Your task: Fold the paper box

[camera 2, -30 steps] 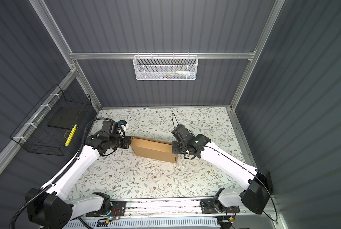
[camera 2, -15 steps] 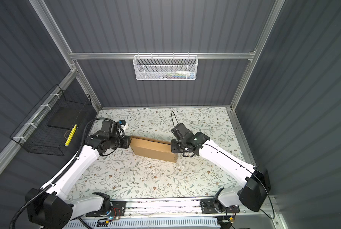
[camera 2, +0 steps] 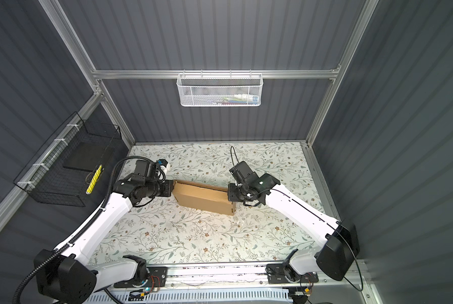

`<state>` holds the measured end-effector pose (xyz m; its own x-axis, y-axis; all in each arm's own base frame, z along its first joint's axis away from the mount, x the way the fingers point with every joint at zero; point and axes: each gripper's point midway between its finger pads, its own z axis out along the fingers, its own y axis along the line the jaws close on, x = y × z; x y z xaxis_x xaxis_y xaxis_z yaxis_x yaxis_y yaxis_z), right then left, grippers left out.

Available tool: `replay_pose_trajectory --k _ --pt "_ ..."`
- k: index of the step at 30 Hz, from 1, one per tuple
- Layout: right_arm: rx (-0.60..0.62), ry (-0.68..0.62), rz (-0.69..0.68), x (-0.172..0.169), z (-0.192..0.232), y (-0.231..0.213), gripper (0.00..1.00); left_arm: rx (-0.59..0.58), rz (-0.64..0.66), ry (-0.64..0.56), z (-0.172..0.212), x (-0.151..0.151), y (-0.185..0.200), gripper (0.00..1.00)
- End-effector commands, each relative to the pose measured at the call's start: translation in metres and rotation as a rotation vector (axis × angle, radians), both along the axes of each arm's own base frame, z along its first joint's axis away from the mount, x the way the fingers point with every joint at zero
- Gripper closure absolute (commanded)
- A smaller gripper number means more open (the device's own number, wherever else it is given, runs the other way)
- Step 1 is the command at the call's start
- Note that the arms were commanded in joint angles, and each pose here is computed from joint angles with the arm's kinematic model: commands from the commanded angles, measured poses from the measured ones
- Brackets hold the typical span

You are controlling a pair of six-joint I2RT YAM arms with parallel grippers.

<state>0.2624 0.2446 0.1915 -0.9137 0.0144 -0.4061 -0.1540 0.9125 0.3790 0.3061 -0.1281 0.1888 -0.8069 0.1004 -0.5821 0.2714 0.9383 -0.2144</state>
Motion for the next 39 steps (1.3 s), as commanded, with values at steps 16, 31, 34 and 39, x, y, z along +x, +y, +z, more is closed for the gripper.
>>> replay_pose_trajectory --k 16,31,34,39 --pt "0.043 0.017 0.054 -0.002 0.003 0.004 0.85 -0.029 -0.047 0.015 0.004 -0.002 -0.010 1.00" --pt "-0.119 -0.033 0.188 -0.011 -0.011 -0.017 0.85 -0.002 -0.014 0.023 -0.008 0.002 -0.004 1.00" --pt "-0.136 -0.049 0.204 -0.010 -0.008 -0.019 0.81 -0.001 -0.009 0.027 -0.011 0.002 -0.004 1.00" --pt "-0.151 -0.130 0.229 -0.006 0.010 -0.023 0.60 0.005 -0.003 0.029 -0.015 0.002 -0.003 1.00"
